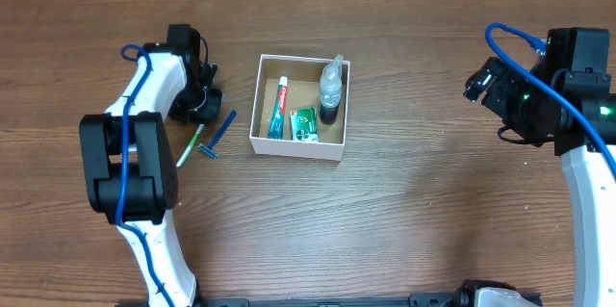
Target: Pack container
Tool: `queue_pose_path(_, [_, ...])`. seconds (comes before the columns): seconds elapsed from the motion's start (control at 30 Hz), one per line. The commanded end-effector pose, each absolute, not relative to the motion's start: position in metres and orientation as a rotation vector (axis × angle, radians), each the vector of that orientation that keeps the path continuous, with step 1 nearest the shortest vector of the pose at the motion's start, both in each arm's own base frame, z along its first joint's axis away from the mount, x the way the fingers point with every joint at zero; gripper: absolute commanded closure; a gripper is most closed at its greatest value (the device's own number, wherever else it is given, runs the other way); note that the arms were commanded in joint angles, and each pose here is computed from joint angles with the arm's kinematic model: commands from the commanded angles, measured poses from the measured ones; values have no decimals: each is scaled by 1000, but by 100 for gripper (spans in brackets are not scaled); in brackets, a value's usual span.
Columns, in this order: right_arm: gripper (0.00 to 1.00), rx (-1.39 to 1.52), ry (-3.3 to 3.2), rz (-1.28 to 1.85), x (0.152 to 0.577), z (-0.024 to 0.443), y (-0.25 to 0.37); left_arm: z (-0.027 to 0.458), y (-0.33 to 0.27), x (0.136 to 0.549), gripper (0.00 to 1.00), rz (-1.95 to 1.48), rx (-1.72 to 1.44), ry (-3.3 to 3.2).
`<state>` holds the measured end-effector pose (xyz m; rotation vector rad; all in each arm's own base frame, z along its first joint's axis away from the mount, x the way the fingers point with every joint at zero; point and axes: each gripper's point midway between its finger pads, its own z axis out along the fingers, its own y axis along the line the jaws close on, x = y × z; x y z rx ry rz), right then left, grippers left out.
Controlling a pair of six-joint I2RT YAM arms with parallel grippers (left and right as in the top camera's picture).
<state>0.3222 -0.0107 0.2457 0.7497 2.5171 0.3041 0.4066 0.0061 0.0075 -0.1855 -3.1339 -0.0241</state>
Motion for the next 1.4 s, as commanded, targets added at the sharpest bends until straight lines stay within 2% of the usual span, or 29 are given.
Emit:
queue_pose_path(0.0, [0,751,2502,310,324,249,-11,59,0,441,96,-12,-202,-3237])
queue_pose_path(0.2, [0,751,2502,310,324,249,-11,160,-52,459,96,180,-353,-3373])
queue_pose_path(0.3, [0,751,2502,310,324,249,-11,183,-82,456,96,230,-442,-3392])
queue_pose_path(0.47, [0,751,2502,310,324,249,-11,172,-134,441,96,260,-558,-3332])
queue_pose_path(0.67, [0,751,2502,310,324,249,-11,135,-168,424,94,256,-587,-3269])
queue_pose_path(0.8, [0,751,2502,310,324,249,-11,113,-173,425,87,263,-597,-3268])
queue_pose_path(0.9, [0,751,2502,310,324,249,-11,108,-173,425,75,265,-584,-3268])
queue_pose_path(1.0, [0,751,2502,310,324,249,-11,123,-178,421,66,325,-587,-3266])
queue_pose_path(1.13, [0,751,2502,310,324,249,-11,155,-179,422,65,352,-596,-3319])
queue_pose_path(1.2, [0,751,2502,310,324,249,-11,173,-167,423,64,268,-585,-3365])
queue_pose_path(1.23, [0,751,2502,310,324,249,-11,184,-151,424,58,172,-558,-3397])
queue_pose_path(1.37, [0,751,2502,310,324,249,-11,180,-105,420,51,-66,-442,-3373])
